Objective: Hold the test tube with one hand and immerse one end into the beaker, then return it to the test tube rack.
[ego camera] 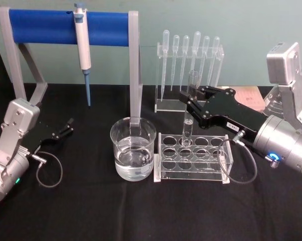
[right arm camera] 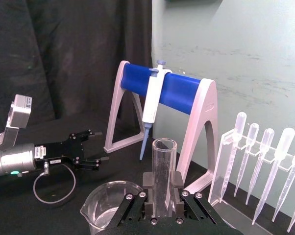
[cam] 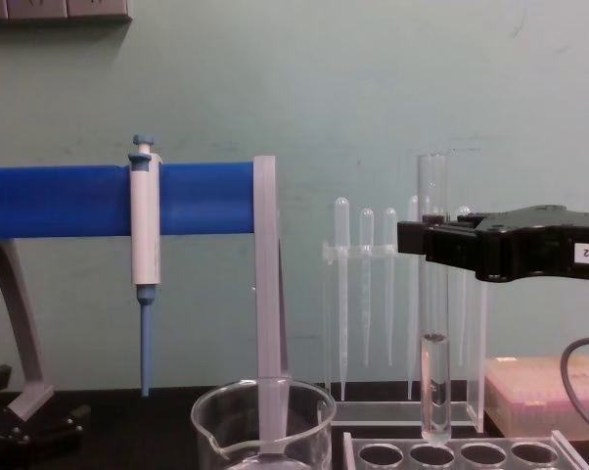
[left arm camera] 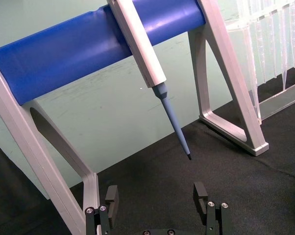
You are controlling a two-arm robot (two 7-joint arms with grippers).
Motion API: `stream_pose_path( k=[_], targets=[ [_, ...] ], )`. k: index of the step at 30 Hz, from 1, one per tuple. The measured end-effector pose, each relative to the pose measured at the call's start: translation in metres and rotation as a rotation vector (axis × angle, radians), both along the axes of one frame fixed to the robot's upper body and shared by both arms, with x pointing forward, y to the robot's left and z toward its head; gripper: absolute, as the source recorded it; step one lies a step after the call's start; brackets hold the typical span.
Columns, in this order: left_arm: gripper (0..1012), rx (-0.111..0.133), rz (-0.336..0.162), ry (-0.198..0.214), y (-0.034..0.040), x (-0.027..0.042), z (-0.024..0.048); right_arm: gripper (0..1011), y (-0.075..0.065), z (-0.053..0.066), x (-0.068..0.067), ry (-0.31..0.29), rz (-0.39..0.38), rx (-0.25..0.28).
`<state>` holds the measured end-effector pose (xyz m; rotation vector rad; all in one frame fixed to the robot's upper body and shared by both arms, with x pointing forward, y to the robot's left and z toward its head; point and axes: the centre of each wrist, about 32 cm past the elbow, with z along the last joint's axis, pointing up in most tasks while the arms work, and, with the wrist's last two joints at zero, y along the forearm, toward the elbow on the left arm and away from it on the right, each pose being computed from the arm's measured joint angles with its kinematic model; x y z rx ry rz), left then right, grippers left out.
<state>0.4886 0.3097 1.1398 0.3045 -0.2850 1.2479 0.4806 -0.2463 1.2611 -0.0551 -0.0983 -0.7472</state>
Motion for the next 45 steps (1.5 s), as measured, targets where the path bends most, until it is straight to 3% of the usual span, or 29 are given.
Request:
stream_pose_path(
  k=[31, 38, 45],
  targets=[
    [1000, 0.000, 0.000, 0.000, 0.0000, 0.0000, 0.0000, 224, 0.000, 0.000, 0.000, 0.000, 0.000, 0.000],
    [1000, 0.000, 0.000, 0.000, 0.0000, 0.0000, 0.0000, 224, 0.007, 0.013, -0.001, -0.023, 0.016, -0.006],
    [1000, 0.000, 0.000, 0.000, 0.0000, 0.0000, 0.0000, 224, 0.030, 0.036, 0.009, -0.072, 0.073, 0.010]
  ],
)
